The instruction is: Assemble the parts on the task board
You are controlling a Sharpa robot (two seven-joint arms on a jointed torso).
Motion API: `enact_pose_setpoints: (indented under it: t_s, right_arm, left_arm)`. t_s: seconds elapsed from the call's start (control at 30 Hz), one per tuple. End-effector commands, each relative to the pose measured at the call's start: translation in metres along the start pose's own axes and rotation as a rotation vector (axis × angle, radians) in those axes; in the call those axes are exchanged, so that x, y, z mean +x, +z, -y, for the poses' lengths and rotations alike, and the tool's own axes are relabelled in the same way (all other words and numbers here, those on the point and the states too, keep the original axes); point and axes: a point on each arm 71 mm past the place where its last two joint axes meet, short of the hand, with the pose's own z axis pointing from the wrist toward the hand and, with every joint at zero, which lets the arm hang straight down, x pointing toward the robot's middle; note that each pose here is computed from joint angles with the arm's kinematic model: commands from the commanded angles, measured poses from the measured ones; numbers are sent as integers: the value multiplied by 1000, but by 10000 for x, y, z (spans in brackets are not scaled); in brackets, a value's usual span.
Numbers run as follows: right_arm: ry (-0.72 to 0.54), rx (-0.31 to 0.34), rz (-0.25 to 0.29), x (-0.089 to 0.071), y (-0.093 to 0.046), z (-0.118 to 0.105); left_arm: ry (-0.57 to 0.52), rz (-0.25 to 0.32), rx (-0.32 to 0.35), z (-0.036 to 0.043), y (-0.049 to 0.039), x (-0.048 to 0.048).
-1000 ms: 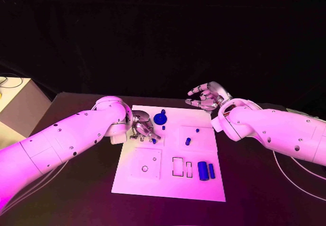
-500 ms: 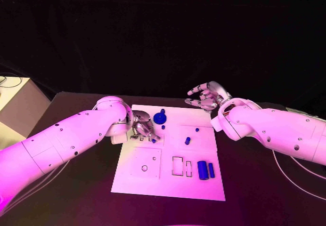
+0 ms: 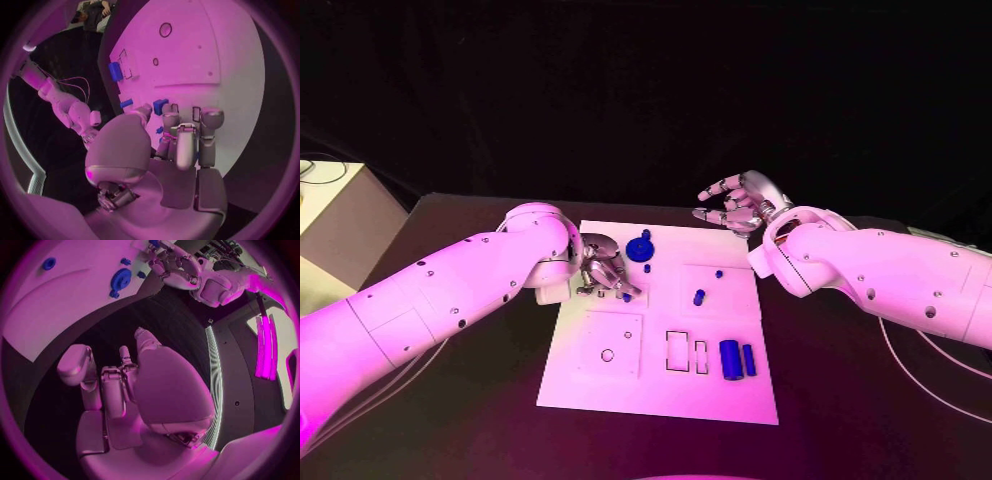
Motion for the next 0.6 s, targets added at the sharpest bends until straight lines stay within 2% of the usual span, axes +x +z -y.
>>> enact_pose_setpoints:
  t_s: [0.03,0.6]
  right_arm:
    - [-1,-7,-15,17,-3,-6]
    - [0,-3,-19,28,-11,15]
  left_arm:
    - [3,-20,9,17,0,17]
    - [-64,-42,49,50,-9,38]
